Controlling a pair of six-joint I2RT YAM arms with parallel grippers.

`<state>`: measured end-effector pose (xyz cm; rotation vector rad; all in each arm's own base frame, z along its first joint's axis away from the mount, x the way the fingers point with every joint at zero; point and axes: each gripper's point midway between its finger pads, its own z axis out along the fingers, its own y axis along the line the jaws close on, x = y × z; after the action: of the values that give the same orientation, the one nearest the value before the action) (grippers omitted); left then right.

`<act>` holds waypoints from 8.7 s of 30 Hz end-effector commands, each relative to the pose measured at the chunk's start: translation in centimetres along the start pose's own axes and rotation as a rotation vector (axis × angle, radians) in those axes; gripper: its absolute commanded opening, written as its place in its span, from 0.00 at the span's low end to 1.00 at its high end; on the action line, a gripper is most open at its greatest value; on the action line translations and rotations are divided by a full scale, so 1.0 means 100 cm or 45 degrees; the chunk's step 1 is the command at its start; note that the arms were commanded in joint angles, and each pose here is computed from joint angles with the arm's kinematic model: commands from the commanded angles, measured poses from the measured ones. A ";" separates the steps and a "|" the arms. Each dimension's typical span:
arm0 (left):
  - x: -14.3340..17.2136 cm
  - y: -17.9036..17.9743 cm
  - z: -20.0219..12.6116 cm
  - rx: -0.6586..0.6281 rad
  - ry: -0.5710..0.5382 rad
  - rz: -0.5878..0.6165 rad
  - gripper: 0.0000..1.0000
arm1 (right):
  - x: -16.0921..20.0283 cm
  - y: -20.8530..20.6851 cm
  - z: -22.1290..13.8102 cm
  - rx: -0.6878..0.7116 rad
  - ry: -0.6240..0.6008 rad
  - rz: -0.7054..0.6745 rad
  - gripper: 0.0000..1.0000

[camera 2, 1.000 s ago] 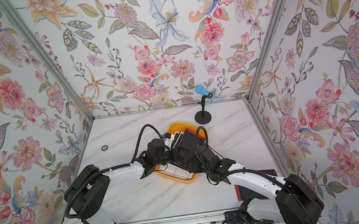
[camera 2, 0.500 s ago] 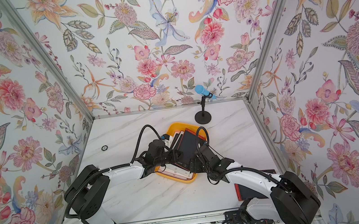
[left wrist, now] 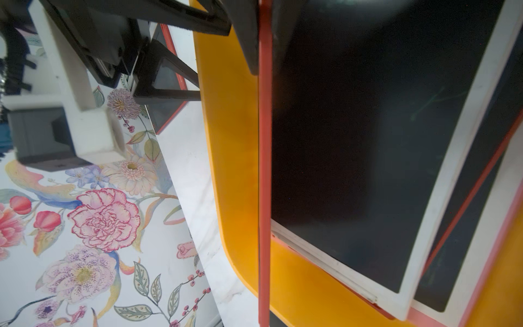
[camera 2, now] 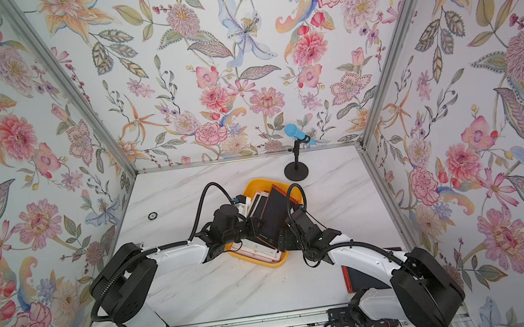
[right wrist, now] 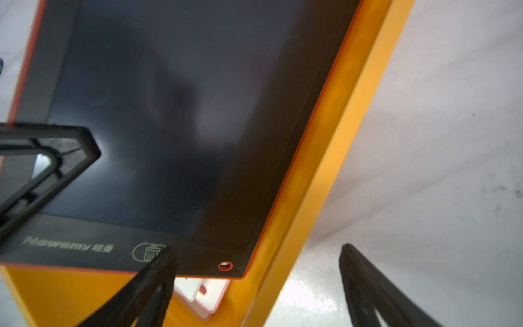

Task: Take out the writing tablet from the storage box
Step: Move the storage box to the center of the board, then place the writing tablet at the center of the board.

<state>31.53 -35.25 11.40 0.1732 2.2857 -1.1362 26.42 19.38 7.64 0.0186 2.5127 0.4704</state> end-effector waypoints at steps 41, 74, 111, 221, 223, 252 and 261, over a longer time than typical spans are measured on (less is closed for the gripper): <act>-0.094 0.044 -0.184 -0.206 -0.591 -0.076 0.00 | 0.010 0.125 0.083 -0.224 0.247 -0.876 0.70; -0.093 -0.026 -0.197 0.232 -0.487 -0.071 0.00 | -0.101 0.117 -0.128 -0.805 -0.382 -0.240 1.00; -0.031 -0.112 -0.160 0.861 -0.072 -0.115 0.00 | -0.081 0.088 -0.153 -1.211 -0.374 0.005 0.61; 0.005 -0.157 -0.039 0.797 -0.372 -0.609 0.70 | -0.118 -0.049 -0.167 -0.758 -1.139 1.052 0.06; 0.005 -0.158 -0.036 0.796 -0.370 -0.611 0.67 | -0.115 -0.046 -0.167 -0.764 -1.149 1.059 0.06; -0.015 -0.178 -0.033 0.748 -0.408 -0.485 0.04 | -0.098 -0.042 -0.164 -0.615 -1.130 0.946 0.64; -0.024 -0.162 -0.012 0.575 -0.274 -0.321 0.01 | -0.101 -0.068 -0.198 -0.252 -1.170 0.722 0.94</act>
<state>26.26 -44.27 23.73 -0.1825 1.8232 -1.7971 25.20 7.30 25.22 0.7637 1.4719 0.9192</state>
